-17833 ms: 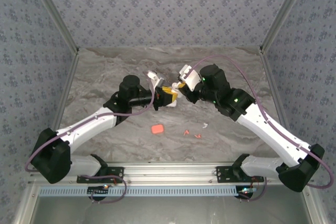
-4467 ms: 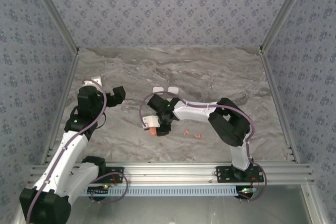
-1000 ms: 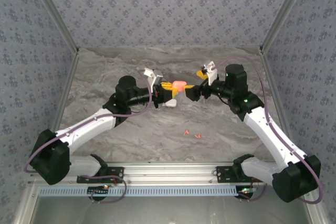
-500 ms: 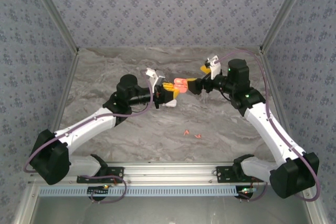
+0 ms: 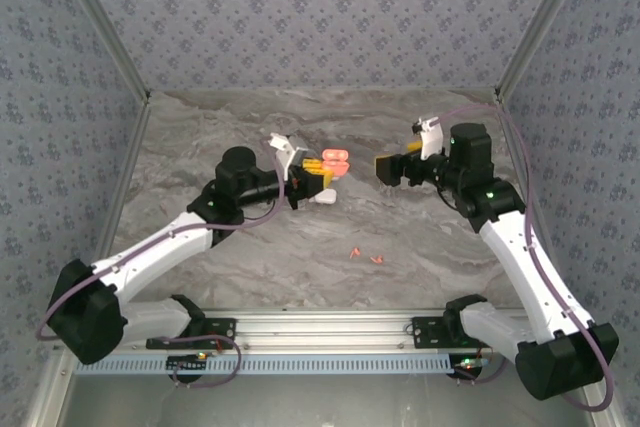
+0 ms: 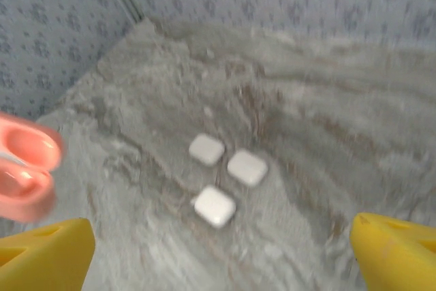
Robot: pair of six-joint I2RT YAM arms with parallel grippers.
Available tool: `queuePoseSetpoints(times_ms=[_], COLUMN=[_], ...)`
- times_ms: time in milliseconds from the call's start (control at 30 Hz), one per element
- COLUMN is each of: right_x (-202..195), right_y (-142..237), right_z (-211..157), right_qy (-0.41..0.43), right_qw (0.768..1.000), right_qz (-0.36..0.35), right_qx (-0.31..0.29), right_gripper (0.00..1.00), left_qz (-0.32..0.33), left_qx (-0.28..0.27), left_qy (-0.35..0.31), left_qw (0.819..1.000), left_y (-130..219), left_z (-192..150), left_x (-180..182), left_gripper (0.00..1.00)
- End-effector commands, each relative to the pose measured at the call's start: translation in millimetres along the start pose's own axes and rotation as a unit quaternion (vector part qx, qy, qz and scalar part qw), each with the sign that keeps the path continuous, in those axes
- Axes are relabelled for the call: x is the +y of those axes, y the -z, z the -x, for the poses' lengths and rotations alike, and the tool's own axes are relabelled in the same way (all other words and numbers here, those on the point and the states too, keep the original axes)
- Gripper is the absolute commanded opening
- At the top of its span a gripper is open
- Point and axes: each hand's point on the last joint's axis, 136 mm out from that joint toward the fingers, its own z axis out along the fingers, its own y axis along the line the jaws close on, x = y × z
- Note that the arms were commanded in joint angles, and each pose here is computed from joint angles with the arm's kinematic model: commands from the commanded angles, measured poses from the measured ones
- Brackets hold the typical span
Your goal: Insert the wireless bluetooth earbuds into the charging case
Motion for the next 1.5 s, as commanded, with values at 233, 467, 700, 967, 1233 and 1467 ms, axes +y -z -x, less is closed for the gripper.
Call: queuePoseSetpoints(times_ms=[233, 467, 700, 967, 1233, 1467], right_x=[18, 27, 32, 31, 37, 45], right_y=[-42, -68, -89, -99, -103, -101], right_z=[-165, -223, -250, -263, -271, -273], right_qy=[-0.090, -0.093, -0.087, -0.085, -0.086, -0.073], right_qw=[0.964, 0.942, 0.930, 0.920, 0.912, 0.909], right_qz=[0.006, -0.002, 0.004, 0.002, 0.015, 0.023], right_qx=[0.249, 0.322, 0.357, 0.382, 0.401, 0.410], right_gripper=[0.72, 0.62, 0.58, 0.50, 0.39, 0.36], left_qz=[0.063, 0.084, 0.091, 0.092, 0.093, 0.094], left_qx=[0.011, 0.010, 0.012, 0.013, 0.015, 0.017], left_qy=[-0.016, -0.022, -0.024, -0.023, -0.022, -0.023], left_qw=[0.998, 0.996, 0.995, 0.995, 0.995, 0.995], left_y=[36, 49, 49, 48, 48, 47], left_z=[-12, -15, -16, -16, -17, -18], left_x=[3, 4, 7, 8, 8, 9], left_gripper=[0.00, 0.00, 0.00, 0.00, 0.00, 0.00])
